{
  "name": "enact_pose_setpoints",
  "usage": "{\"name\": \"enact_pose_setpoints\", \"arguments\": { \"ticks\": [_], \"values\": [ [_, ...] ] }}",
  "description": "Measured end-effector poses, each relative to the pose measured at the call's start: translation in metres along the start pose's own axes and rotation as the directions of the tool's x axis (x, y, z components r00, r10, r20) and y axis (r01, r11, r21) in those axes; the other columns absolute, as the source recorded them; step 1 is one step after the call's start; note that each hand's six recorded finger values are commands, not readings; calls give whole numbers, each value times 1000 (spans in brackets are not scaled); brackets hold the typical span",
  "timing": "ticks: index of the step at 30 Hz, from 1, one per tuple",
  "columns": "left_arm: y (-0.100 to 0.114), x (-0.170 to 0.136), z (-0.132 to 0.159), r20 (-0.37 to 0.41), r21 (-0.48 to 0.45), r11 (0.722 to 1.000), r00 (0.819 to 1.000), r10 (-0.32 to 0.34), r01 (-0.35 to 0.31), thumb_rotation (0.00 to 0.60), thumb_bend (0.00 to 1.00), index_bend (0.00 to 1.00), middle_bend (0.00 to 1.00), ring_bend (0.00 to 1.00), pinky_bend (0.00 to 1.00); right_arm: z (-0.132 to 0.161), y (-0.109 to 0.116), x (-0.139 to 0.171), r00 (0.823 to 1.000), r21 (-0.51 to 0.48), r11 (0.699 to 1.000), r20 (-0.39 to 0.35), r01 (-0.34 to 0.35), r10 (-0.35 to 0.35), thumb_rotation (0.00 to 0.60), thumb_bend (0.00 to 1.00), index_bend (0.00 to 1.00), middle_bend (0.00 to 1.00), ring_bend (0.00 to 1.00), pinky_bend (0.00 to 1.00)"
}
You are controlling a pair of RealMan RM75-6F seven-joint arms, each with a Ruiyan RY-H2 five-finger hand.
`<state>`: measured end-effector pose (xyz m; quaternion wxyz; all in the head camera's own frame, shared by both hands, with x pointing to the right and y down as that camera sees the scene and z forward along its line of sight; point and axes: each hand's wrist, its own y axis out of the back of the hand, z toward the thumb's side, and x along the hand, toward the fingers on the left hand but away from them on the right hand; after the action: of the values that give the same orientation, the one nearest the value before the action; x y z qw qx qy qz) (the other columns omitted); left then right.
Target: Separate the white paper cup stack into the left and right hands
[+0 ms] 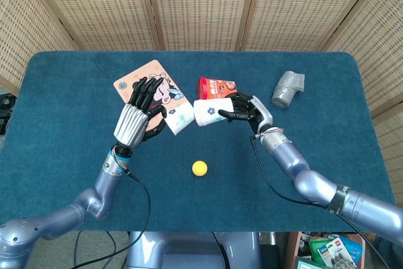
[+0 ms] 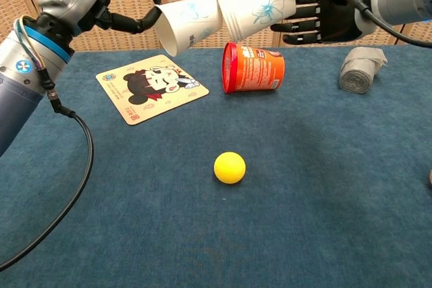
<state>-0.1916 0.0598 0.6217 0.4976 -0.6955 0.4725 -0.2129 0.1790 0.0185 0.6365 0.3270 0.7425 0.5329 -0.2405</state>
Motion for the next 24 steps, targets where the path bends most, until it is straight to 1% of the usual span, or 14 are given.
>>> {"name": "enact_pose_setpoints", "arguments": {
  "ticks": [6, 10, 12, 15, 18, 20, 21, 22, 24],
  "values": [
    [13, -9, -22, -13, 38, 999, 1000, 3, -2, 600, 495, 715, 15, 0, 0, 3, 29, 6, 999, 42, 998, -7, 54, -54, 600, 449, 632, 647, 482, 619],
    [25, -16, -41, -14, 79, 997, 1000, -16, 17, 600, 494, 716, 15, 0, 0, -1, 45, 9, 996, 117, 989, -8, 86, -85, 600, 449, 632, 648, 482, 619],
    [31, -19, -50, -9, 103, 994, 999, -37, 38, 600, 495, 716, 14, 0, 0, -6, 55, 10, 994, 187, 977, -7, 105, -105, 600, 449, 633, 648, 482, 619],
    [38, -24, -66, -5, 143, 984, 994, -109, 108, 600, 495, 716, 13, 0, 0, -14, 70, 13, 990, 301, 944, -11, 134, -137, 600, 449, 636, 650, 482, 619],
    [42, -30, -83, -24, 174, 960, 976, -217, 218, 600, 494, 716, 7, 0, 0, -21, 84, 16, 985, 410, 897, -23, 165, -170, 600, 449, 637, 650, 482, 619],
    [45, -36, -94, -50, 193, 932, 952, -303, 307, 600, 495, 716, 1, 0, 0, -27, 93, 17, 981, 472, 862, -36, 183, -188, 600, 450, 637, 650, 482, 619],
    [45, -39, -99, -64, 200, 917, 938, -340, 346, 600, 495, 715, 0, 0, 0, -28, 96, 18, 980, 495, 848, -43, 190, -194, 600, 450, 637, 650, 482, 619],
    [46, -44, -106, -88, 207, 894, 917, -388, 398, 600, 495, 715, 0, 0, 0, -30, 99, 18, 979, 519, 832, -51, 196, -199, 600, 450, 637, 650, 482, 619],
    [45, -50, -114, -126, 208, 856, 881, -456, 473, 600, 495, 716, 0, 0, 0, -34, 106, 19, 976, 575, 791, -71, 210, -208, 600, 451, 637, 650, 482, 619]
  ]
}}
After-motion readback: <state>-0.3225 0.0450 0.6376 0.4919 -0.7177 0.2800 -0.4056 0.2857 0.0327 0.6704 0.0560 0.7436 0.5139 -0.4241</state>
